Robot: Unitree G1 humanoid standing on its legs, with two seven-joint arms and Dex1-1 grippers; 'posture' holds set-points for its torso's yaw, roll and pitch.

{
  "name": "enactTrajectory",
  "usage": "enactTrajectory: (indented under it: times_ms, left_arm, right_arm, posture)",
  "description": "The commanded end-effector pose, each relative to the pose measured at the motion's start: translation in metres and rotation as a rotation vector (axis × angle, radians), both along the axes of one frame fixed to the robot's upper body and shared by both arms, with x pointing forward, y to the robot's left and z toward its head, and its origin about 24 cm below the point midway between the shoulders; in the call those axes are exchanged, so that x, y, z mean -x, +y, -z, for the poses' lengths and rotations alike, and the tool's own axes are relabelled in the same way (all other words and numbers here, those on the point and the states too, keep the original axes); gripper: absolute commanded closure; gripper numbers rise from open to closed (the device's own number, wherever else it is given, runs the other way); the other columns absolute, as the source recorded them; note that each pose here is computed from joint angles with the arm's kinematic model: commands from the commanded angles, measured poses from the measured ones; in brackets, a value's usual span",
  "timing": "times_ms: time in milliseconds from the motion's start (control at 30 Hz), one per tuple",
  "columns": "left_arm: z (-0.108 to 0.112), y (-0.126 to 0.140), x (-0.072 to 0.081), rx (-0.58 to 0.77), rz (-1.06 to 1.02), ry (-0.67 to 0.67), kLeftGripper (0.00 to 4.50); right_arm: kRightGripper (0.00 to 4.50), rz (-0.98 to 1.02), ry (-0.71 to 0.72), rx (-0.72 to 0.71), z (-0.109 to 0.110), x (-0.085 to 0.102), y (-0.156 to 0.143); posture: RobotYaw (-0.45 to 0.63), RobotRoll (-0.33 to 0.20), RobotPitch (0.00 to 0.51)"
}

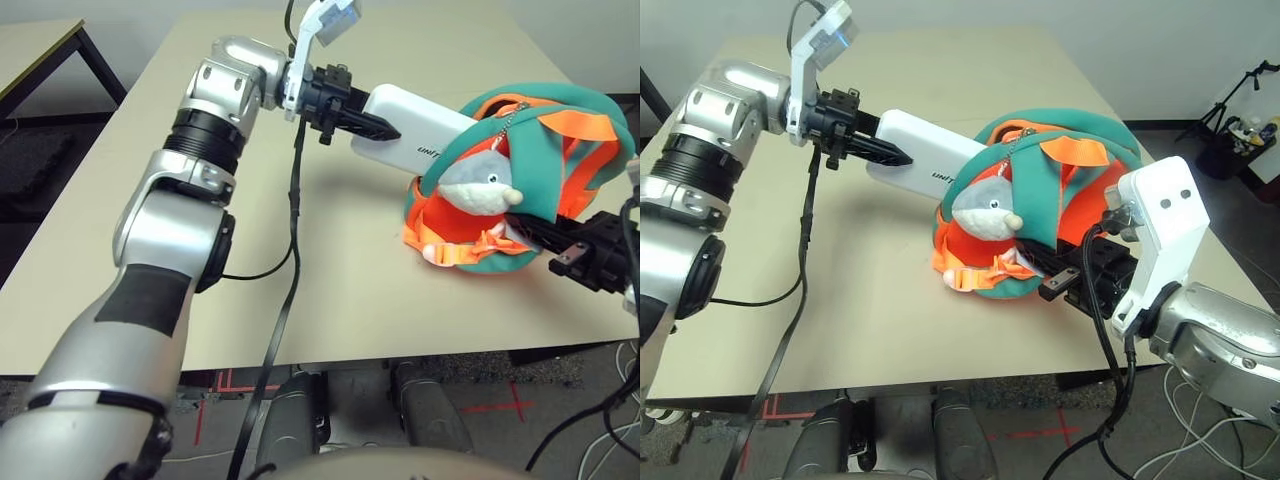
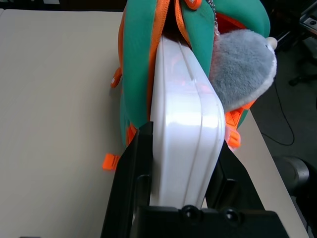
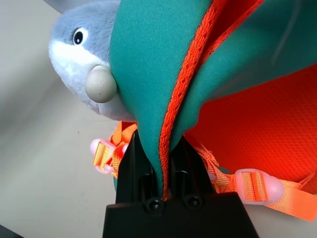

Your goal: Put the pencil case into the backpack and zip it.

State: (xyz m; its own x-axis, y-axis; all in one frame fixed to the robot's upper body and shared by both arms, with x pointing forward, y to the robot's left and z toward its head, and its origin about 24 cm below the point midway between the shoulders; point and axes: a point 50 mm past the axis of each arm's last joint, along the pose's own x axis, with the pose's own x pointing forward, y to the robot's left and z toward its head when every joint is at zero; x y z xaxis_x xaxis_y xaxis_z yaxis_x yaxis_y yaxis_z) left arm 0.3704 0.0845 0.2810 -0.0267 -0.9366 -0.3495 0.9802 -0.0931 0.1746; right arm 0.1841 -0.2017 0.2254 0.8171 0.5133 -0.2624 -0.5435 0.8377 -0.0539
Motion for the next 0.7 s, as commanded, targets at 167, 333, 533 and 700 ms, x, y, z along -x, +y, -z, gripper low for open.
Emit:
enactTrajectory:
  times_ms: [167, 333, 533, 700]
  left_arm:
    - [0.017, -0.027, -0.003, 0.034, 0.018, 0.019, 3.09]
    - [0.030, -0.040, -0.006, 0.048, -0.012, 0.015, 3.09]
    - [0.037, -0.041, -0.006, 0.017, 0.000, 0.041, 3.09]
    - [0.033, -0.032, -0.008, 0.003, -0.022, 0.016, 3.09]
  right_arm:
    - [4.33, -0.008, -0.002, -0.004, 0.003, -0.004, 0.004]
    - [4.33, -0.016, -0.015, -0.010, 0.002, -0.007, 0.007]
    - [4.33, -0.022, -0.023, -0.010, 0.001, -0.009, 0.008]
    - [4.33, -0.024, -0.027, -0.011, 0.000, -0.010, 0.008]
  posture:
    - [-0.30, 0.000, 0.118]
    - [-0.31, 0.000, 0.115]
    - [-0.31, 0.000, 0.113]
    - [-0.30, 0.000, 0.112]
